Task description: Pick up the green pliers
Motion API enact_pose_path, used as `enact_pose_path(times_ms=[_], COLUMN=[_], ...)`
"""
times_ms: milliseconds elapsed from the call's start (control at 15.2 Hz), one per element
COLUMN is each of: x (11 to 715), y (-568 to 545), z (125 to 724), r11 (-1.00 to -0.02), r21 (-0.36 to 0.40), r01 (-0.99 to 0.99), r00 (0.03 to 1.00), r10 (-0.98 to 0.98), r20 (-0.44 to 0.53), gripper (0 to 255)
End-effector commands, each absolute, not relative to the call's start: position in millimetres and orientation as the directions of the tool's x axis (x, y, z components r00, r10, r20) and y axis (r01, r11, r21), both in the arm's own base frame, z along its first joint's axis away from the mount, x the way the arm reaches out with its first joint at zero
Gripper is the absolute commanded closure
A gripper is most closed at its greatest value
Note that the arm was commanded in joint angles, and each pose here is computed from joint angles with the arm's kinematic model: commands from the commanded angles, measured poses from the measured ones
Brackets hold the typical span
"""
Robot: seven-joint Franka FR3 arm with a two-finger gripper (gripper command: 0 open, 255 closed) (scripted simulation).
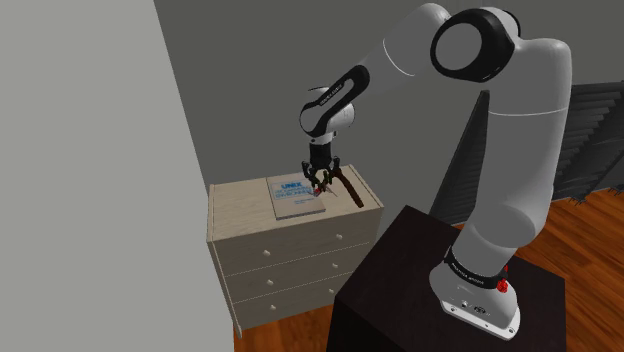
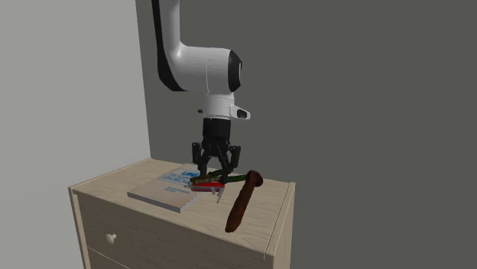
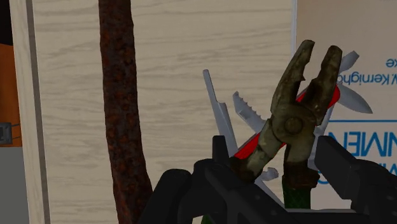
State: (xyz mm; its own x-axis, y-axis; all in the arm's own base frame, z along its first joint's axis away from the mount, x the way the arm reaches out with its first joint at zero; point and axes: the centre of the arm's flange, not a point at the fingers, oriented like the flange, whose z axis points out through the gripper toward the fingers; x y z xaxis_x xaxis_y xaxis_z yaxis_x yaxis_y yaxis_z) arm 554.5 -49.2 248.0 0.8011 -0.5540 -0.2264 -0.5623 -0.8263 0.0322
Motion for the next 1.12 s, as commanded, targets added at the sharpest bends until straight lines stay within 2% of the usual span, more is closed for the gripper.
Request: enact_pose_path(times_ms=[0, 462, 1056], x=[554.7, 554.3, 554.3], y=[-49.3, -49.1, -49.1], z=[247.6, 247.7, 295.2], r11=[-0.826, -0.826, -0.826], r21=[0.032, 0.032, 0.032], r01=[-0.562, -0.562, -0.562], r00=[0.801, 0.801, 0.801], r10=[-0.554, -0.554, -0.554], r20=[-0.226, -0.226, -0.226], gripper=[255, 255, 255])
